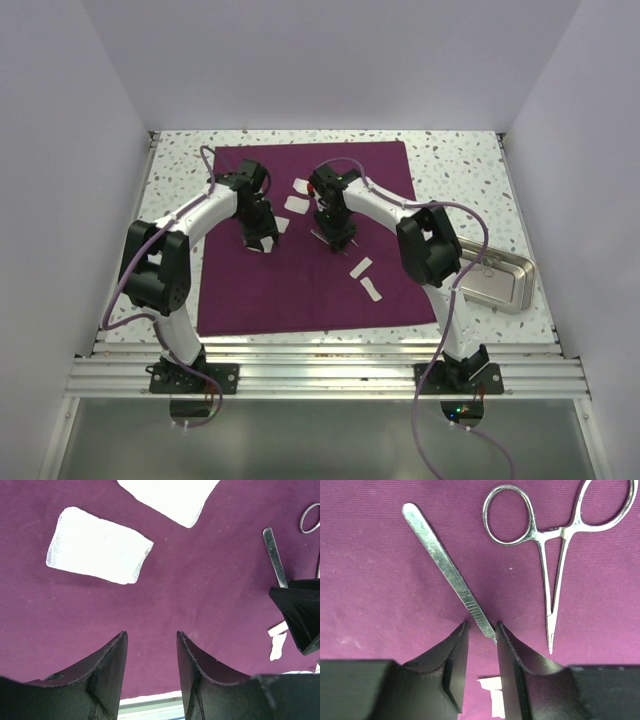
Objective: Prepare the surgical pack
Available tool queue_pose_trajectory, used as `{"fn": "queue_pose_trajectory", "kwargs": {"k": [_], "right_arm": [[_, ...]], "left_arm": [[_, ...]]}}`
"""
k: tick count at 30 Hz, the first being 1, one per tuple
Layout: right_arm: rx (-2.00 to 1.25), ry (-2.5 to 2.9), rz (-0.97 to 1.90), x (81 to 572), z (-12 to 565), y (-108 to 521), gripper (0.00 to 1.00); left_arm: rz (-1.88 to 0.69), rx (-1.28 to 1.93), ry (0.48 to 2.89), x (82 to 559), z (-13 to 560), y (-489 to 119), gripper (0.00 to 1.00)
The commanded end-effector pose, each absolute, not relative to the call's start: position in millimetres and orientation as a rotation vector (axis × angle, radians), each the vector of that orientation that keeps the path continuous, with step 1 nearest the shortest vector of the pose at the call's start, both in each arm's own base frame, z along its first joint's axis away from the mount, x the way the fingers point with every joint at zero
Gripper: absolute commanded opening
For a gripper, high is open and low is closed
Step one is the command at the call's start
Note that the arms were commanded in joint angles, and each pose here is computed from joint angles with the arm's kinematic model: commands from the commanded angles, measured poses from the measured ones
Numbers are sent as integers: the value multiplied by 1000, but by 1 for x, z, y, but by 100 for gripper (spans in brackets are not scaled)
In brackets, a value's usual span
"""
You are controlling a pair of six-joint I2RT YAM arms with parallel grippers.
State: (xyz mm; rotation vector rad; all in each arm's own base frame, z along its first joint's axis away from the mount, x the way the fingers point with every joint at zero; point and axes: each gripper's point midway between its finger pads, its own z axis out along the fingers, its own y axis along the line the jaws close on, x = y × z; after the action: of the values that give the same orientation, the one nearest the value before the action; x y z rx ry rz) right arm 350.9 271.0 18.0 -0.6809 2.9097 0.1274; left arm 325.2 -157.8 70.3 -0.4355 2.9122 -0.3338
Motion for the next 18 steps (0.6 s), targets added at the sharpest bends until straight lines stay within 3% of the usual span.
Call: {"fn": "queue_pose_trajectory", "kwargs": {"k": [1, 12, 18], "right_arm": [[-681, 2911, 48, 355, 8, 260, 33], [-662, 2896, 51, 355, 17, 261, 15], [-623, 2904, 105, 350, 33, 266, 0]], "left_arm": [[-384, -408, 2864, 331, 83, -158, 47], [-400, -397, 2855, 332, 87, -159, 47], [-436, -385, 2850, 333, 91, -164, 47]]}}
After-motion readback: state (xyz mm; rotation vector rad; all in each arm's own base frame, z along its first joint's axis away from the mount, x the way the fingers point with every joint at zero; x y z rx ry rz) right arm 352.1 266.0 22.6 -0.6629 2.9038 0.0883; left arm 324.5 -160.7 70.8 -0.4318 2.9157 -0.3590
